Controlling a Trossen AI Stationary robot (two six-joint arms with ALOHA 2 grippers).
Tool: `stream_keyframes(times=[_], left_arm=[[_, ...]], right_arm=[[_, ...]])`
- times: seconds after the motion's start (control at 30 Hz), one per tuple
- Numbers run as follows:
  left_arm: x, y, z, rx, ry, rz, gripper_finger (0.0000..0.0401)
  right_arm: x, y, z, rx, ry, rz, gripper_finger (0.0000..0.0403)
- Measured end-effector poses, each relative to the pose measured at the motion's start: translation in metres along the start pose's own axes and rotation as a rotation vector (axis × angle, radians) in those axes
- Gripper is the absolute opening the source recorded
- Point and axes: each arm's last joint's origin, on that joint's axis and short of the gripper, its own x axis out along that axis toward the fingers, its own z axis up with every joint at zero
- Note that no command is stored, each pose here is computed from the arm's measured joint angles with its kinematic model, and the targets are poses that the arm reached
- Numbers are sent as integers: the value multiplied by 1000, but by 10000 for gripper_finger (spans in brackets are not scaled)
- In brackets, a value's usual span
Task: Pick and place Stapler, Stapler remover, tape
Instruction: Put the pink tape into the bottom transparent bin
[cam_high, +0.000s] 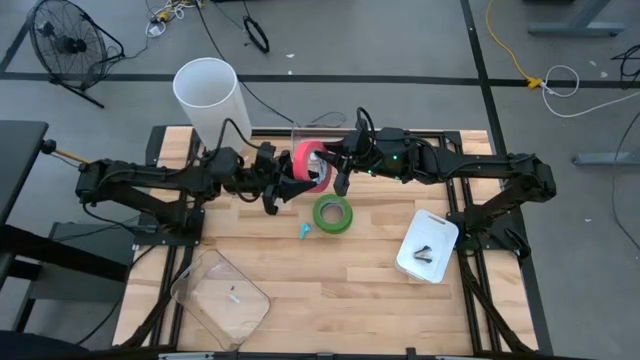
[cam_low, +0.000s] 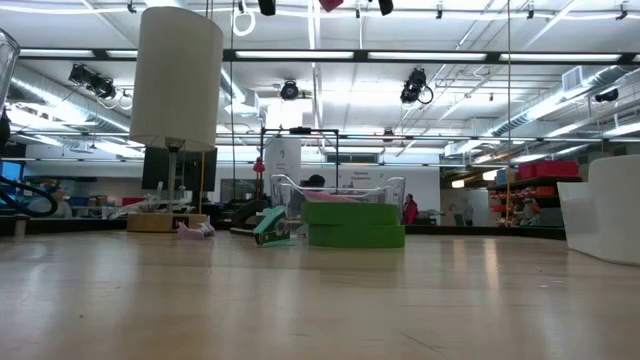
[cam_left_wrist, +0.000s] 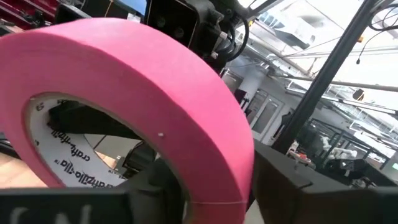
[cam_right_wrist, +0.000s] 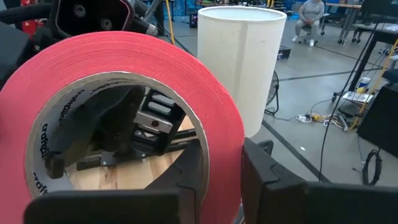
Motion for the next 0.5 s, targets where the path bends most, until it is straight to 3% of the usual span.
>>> stream_keyframes(times=[0.2, 0.5], left_arm=[[0, 0, 0, 11, -3, -3, 103], [0, 0, 0, 10, -3, 2, 105]], right_arm=[[0, 0, 0, 4, -2, 7, 55], [0, 1, 0, 7, 1, 26, 68]])
